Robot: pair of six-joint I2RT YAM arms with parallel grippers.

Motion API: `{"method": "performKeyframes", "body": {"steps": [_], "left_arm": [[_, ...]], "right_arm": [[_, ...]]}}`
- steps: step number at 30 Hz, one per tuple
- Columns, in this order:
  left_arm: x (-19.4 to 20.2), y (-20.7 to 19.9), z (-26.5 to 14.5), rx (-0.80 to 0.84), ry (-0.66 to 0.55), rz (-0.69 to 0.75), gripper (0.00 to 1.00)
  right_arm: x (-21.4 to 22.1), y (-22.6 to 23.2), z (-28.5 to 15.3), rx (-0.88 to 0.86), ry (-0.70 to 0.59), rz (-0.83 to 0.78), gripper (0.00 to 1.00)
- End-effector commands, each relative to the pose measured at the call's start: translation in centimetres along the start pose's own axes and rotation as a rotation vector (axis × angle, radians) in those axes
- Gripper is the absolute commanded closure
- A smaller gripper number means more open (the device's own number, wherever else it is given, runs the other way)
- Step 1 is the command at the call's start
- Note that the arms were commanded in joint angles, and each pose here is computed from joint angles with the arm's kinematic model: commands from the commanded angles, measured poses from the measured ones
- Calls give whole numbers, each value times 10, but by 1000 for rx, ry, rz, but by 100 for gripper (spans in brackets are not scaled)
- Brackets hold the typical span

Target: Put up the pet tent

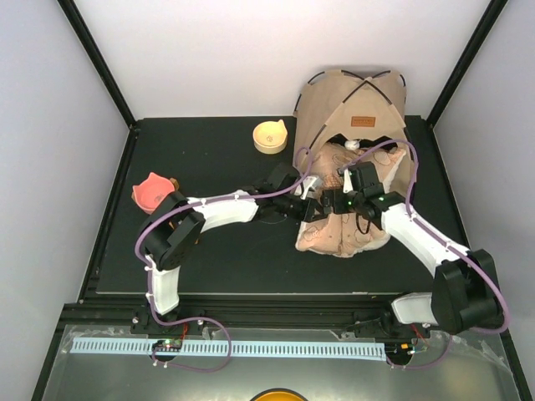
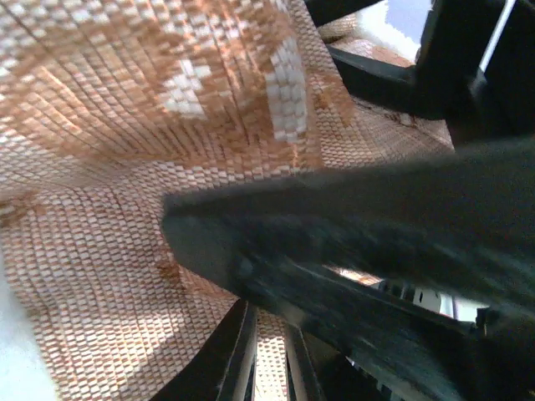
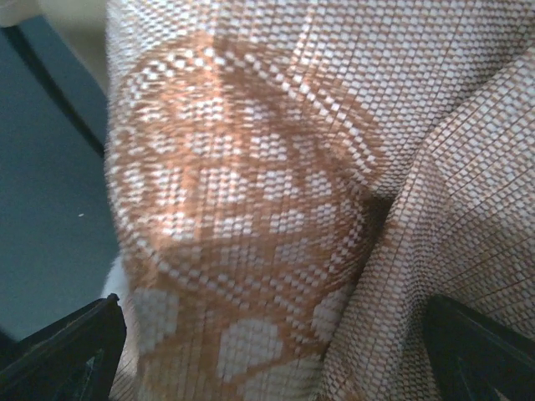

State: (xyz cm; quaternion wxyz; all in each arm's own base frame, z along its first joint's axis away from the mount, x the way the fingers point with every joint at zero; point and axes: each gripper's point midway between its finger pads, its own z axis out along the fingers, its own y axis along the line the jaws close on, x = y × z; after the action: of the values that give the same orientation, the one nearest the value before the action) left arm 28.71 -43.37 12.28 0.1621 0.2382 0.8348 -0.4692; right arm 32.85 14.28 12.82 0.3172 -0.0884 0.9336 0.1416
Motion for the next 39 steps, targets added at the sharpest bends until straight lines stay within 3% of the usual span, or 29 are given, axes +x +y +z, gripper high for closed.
{"method": "performKeyframes", "body": {"steps": [1,4,8,10,13,16,18,24,30,34,39], "left_arm": [[-9,-27,3,85,-18,45,88],[-7,-25,-12,34,-43,65,86],[-17,-13,-50,-146,-118,148,76],[-29,-5,-73,-239,-155,176,69],[-54,8,-107,-359,-221,225,43],[-81,16,-131,-439,-298,296,29],[-97,26,-137,-497,-332,330,25],[-132,57,-141,-578,-338,344,20],[-152,89,-136,-584,-301,333,18],[-149,102,-151,-561,-307,278,19],[-142,102,-173,-567,-367,281,19]], "right_arm": [[10,-4,17,67,47,44,3],[11,-18,20,146,39,57,32],[1,-11,0,101,-41,20,82],[-5,3,-13,24,-81,-27,96],[-18,22,-32,-91,-111,-81,99],[-30,34,-42,-234,-72,-92,99],[-41,43,-46,-313,-46,-108,99],[-47,70,-41,-505,45,-131,99],[-50,73,-26,-543,128,-184,99],[-58,50,-8,-396,147,-176,99],[-103,6,-22,-82,-49,-122,99]]}}
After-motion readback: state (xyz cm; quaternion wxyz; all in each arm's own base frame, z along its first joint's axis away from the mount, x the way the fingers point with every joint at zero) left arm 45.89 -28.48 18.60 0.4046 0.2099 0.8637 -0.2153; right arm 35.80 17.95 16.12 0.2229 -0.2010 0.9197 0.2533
